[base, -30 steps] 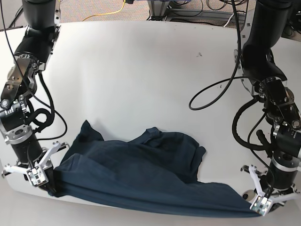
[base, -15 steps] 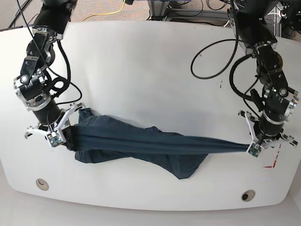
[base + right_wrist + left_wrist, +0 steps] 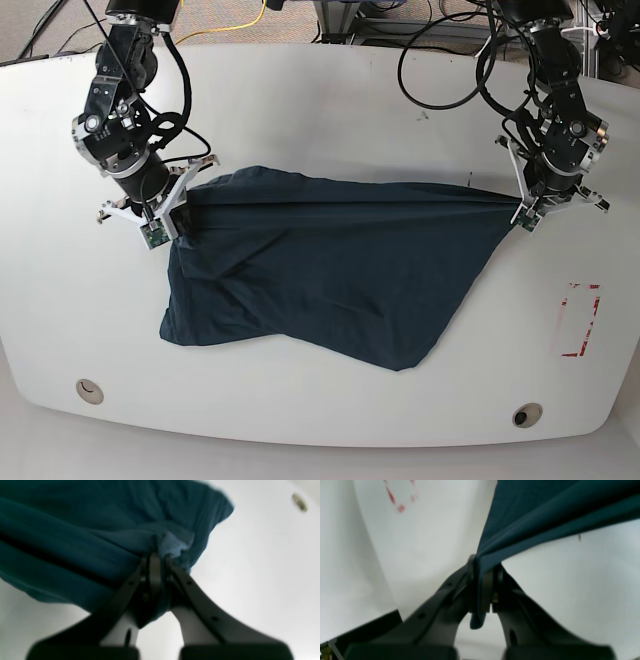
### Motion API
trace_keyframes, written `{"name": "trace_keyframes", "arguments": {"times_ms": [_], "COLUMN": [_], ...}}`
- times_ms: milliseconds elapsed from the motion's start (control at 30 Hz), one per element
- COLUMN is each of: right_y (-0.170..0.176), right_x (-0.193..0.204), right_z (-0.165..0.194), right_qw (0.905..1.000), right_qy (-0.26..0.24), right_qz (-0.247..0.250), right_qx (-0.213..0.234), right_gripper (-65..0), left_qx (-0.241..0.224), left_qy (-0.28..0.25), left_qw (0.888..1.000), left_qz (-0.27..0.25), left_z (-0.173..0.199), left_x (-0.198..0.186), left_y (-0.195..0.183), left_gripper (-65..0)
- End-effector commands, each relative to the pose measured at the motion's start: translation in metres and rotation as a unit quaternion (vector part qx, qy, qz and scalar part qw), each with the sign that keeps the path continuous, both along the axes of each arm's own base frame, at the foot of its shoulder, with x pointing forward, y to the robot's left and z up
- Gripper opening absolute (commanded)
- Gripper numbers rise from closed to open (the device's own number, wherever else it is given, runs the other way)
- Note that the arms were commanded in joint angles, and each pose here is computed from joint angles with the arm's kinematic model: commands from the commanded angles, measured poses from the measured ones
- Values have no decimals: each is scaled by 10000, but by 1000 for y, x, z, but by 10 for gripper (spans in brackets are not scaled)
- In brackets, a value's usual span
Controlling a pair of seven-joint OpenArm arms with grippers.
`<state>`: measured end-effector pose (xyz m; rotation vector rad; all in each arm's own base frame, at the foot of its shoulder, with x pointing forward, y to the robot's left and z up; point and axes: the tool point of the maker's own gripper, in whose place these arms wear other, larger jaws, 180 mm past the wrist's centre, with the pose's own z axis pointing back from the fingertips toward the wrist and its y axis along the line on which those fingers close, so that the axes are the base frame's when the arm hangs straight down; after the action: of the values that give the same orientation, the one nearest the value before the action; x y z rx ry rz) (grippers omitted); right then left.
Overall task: Layout the t-shirt on the table in an organized manner, then fold the t-shirt properly
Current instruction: 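Swing the held t-shirt up and lay it across the table with both grippers, then open both grippers, releasing the t-shirt, and lift them away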
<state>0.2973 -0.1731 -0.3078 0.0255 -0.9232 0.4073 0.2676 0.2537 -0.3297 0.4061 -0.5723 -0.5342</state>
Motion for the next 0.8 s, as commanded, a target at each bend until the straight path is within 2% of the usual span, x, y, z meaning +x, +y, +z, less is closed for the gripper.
{"name": "trace_keyframes", "arguments": {"times_ms": [0,167,267,533,767], "right_y": [-1,11,31,91,138], "right_x": [-6,-36,-55,-101,-119], "right_z": [0,-28,-44,-70,-72], "right_qw": [10000,9987,9965,9851,9752], "right_qy": [-16,454,752,1385,1577], "right_qz": [-65,-103,72,682,1005], "right_qx": [3,215,363,761,1185], "right_gripper": [-648,-648,-648,-648,-648], "left_qx": [276,558,803,1385,1684], "left_qy": [27,309,310,333,8], "left_qw": [9992,9965,9945,9879,9839], "left_qz": [273,539,593,616,593], "left_z": [5,0,8,32,62], "left_x": [-11,-36,-38,-35,-14], "left_y": [22,54,73,114,128], "left_gripper": [-650,-650,-650,-650,-650]}}
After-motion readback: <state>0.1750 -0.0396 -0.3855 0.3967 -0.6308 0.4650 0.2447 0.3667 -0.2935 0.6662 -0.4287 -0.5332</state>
